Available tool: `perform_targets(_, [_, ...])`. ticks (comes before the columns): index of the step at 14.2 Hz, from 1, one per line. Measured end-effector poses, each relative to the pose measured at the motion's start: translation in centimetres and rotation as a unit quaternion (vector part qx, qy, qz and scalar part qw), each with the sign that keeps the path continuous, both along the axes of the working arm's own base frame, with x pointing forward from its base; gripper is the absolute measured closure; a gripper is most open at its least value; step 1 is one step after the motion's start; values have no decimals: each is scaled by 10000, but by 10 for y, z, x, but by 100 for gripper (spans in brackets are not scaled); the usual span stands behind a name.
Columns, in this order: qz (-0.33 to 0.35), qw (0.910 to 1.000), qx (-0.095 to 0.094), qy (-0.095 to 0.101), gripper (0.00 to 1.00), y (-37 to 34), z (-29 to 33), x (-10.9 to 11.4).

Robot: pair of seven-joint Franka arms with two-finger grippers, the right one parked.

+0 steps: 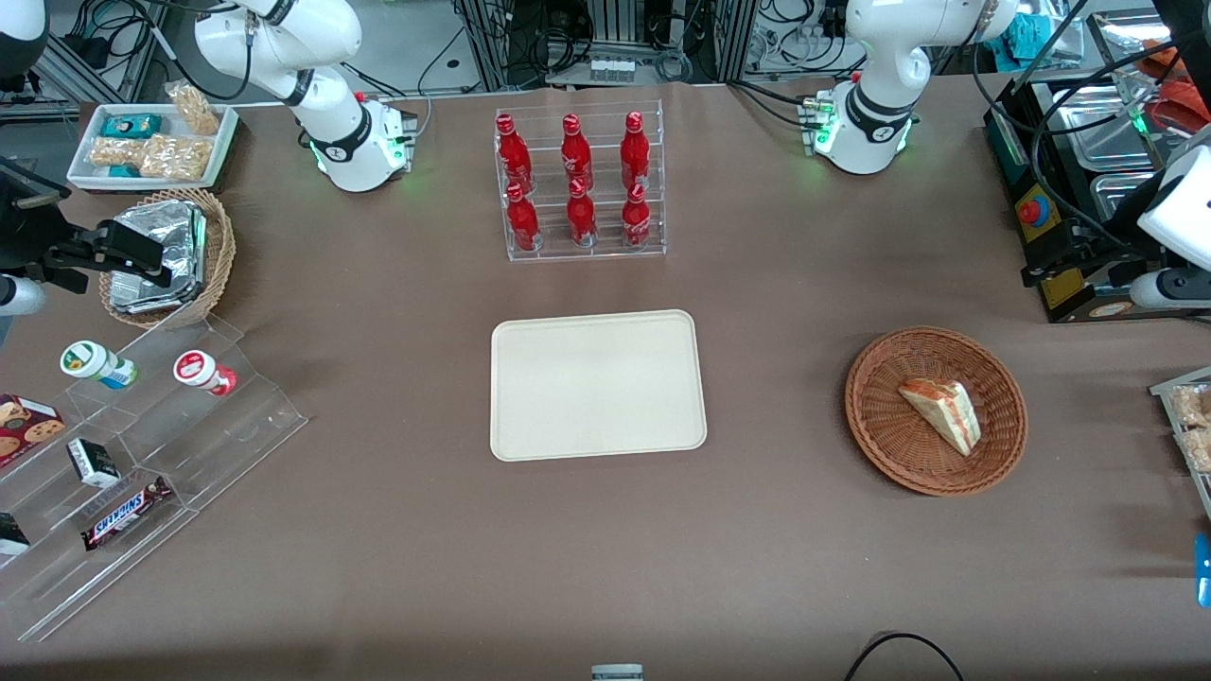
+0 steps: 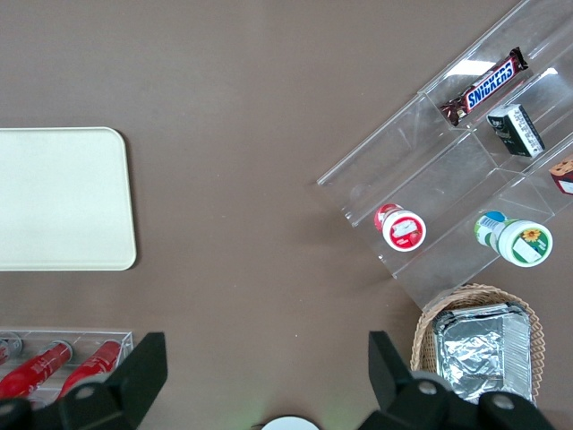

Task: Place sandwich from basket to tray
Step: 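Move the left gripper over the wicker basket above the sandwich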

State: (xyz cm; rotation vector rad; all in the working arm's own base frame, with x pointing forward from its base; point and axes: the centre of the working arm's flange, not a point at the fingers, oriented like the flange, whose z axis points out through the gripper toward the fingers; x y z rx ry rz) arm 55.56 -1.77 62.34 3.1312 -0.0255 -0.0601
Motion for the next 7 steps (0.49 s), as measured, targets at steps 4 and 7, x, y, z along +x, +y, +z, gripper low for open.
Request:
perform_targets(4, [12, 9996, 121, 237, 0, 3, -23, 2])
perform_targets(7, [6, 9983, 142, 560, 0, 3, -78, 16])
